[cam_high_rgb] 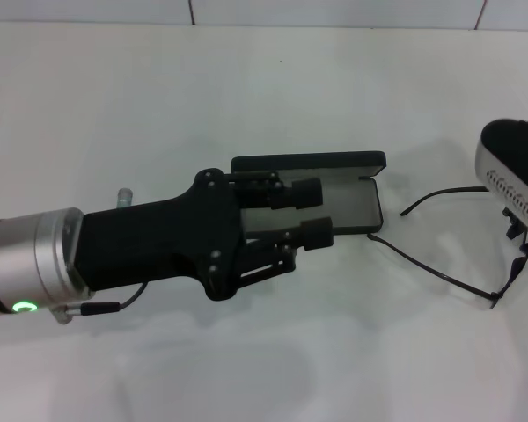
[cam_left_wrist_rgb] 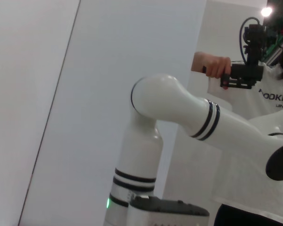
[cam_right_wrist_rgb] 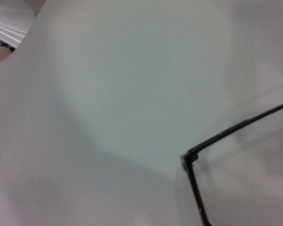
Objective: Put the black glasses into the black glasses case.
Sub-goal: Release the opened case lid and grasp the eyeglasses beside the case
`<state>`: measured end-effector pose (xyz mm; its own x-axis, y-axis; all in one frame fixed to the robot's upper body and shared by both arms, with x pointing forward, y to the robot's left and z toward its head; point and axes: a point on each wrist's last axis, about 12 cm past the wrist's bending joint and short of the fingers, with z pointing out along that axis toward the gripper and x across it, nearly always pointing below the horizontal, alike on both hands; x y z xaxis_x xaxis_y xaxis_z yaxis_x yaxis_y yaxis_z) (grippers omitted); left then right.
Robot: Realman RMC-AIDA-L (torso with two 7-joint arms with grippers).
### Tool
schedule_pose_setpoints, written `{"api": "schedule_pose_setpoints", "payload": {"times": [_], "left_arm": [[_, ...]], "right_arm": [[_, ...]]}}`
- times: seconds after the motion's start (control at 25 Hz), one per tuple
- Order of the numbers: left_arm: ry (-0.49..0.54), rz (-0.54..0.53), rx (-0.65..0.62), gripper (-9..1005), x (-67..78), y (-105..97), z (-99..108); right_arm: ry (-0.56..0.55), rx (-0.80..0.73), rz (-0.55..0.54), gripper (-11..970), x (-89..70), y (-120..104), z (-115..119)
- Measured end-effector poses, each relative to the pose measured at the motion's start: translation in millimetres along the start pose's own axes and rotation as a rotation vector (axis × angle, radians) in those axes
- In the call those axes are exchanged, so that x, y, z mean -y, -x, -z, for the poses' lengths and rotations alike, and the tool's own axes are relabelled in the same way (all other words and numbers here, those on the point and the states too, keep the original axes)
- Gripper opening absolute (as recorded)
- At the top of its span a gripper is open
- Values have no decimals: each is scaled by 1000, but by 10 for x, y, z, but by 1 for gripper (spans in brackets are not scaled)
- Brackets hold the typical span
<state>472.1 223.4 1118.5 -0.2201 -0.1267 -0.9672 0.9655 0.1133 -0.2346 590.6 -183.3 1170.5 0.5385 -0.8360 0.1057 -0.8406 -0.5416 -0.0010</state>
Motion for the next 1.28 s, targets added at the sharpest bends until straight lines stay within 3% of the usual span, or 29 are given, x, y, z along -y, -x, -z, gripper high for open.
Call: {"api": "schedule_pose_setpoints", "payload": {"times": [0.48, 0.8, 1.0, 1.28], "left_arm": [[12, 8, 6, 393, -5, -42, 27], [25, 11, 22, 394, 6, -86, 58], [30, 18, 29, 394, 11, -98, 71], [20, -10, 39, 393, 24, -88, 75]], "right_arm": [[26, -16, 41, 496, 11, 90, -92], [29, -20, 56, 356, 8, 143, -125], [44, -15, 36, 165, -28, 177, -92], [69, 15, -9, 129, -155, 215, -13]]}}
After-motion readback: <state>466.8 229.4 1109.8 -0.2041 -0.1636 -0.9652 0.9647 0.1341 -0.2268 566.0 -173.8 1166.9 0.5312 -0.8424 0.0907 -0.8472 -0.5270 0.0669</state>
